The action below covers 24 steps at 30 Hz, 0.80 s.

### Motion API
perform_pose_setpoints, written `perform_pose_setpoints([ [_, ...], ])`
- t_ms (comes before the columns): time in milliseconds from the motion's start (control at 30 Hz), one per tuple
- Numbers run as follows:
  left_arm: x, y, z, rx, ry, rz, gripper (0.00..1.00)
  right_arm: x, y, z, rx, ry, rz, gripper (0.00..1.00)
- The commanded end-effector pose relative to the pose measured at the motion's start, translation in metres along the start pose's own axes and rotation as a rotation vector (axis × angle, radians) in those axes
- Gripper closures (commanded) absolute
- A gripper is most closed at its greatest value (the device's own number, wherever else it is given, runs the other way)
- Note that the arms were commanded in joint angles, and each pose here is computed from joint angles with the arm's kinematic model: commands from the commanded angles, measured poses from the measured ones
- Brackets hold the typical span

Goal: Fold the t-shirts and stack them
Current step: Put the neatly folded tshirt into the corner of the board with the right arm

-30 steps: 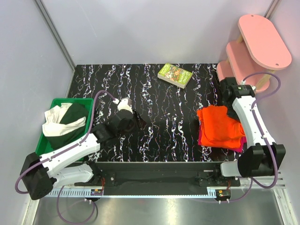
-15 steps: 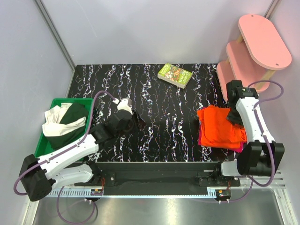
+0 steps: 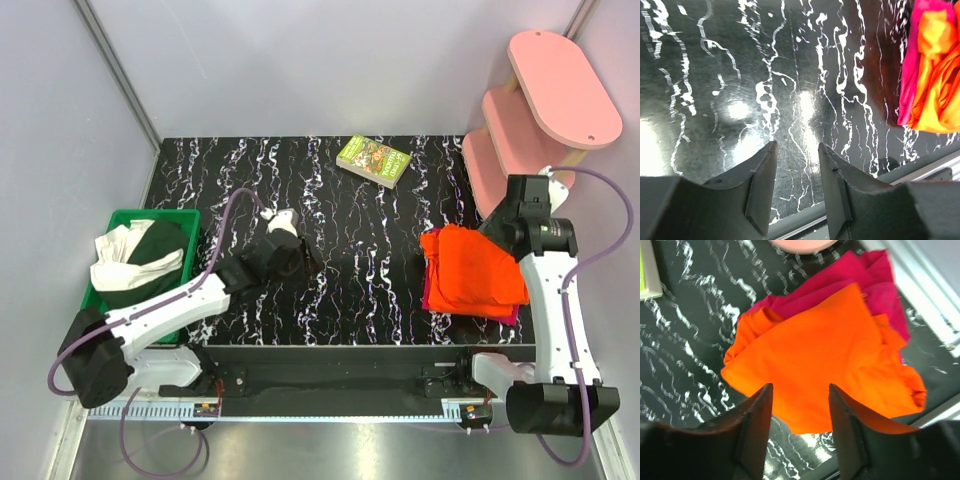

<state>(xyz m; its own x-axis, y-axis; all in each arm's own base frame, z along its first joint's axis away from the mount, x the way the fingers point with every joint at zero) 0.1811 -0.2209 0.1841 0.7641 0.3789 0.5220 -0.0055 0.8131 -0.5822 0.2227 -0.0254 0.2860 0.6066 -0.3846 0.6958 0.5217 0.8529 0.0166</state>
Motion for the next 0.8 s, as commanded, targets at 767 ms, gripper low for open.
perform_pose_setpoints([
  [767, 0.007, -0.07, -0.004, -0.021, 0.038, -0.097, 0.58, -0.117, 0.014, -0.15, -0.16, 0.565, -0.214, 0.52],
])
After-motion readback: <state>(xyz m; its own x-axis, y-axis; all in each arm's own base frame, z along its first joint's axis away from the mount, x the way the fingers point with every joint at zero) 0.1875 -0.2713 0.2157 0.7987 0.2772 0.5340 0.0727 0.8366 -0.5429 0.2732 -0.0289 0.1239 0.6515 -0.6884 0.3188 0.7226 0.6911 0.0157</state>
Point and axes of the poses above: each gripper's point midway between its finger pads, its own z axis back along the fingers, its own y axis along the line the jaws close on, x = y × z, the point moved 7 cm from there along z, back along the fingers, and after that the axes turned 11 degrees about z, right-handed, at the moved point
